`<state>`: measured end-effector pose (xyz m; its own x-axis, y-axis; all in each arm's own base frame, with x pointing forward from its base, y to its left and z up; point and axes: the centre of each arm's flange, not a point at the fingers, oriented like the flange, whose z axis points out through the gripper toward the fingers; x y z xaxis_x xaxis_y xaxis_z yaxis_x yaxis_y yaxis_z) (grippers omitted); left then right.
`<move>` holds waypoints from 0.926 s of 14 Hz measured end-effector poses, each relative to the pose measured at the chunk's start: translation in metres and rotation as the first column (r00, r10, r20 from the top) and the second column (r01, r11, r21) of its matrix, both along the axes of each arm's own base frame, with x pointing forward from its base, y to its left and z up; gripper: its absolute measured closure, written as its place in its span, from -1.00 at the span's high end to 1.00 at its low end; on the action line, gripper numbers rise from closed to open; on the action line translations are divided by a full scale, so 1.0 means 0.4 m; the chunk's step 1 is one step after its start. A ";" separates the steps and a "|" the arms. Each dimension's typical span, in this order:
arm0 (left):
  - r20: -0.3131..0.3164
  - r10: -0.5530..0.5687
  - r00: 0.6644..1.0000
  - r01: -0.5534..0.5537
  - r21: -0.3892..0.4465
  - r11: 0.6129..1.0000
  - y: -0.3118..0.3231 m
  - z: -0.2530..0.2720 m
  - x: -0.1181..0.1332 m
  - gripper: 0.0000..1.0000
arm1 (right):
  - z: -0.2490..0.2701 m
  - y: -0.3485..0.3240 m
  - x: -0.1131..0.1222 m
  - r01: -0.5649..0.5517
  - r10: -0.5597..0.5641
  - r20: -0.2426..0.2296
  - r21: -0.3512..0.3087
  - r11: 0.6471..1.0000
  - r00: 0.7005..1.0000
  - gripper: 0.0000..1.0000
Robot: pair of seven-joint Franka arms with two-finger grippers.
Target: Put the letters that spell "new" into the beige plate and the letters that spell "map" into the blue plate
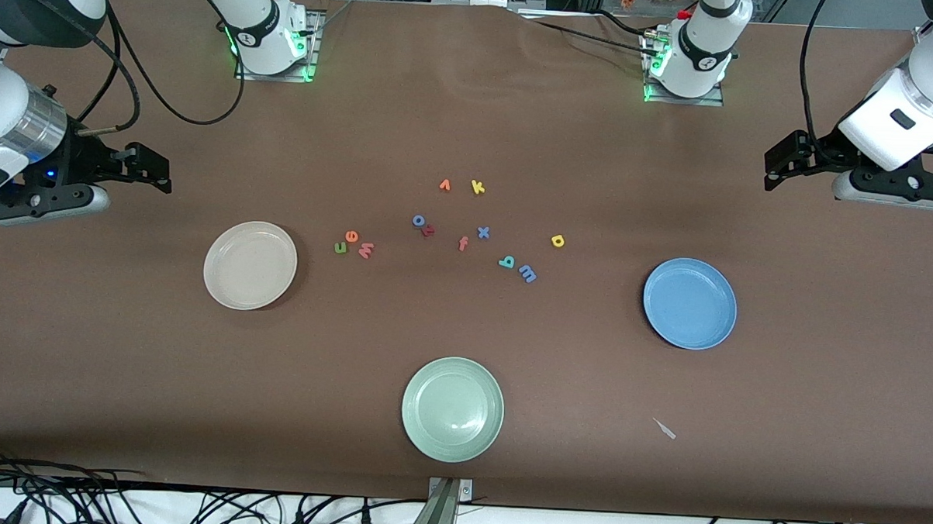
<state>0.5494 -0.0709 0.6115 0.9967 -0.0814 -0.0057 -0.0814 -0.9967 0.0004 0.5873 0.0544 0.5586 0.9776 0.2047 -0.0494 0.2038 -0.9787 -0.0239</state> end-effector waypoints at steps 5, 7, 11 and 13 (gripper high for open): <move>0.000 -0.001 1.000 0.001 0.000 1.000 -0.001 0.000 0.000 1.00 | 0.004 0.005 -0.002 0.006 -0.006 0.003 0.001 1.000 1.000 1.00; 0.000 -0.001 1.000 0.001 0.000 1.000 -0.001 0.000 0.000 1.00 | 0.012 0.005 -0.005 0.007 -0.007 0.008 0.001 1.000 1.000 1.00; 0.000 -0.007 1.000 0.007 0.000 1.000 -0.009 0.000 -0.001 1.00 | 0.017 0.005 -0.007 0.007 -0.007 0.011 0.002 1.000 1.000 1.00; 0.000 -0.011 1.000 0.011 0.000 1.000 -0.016 0.000 -0.002 1.00 | 0.014 0.005 -0.008 0.007 -0.007 0.009 0.001 1.000 1.000 1.00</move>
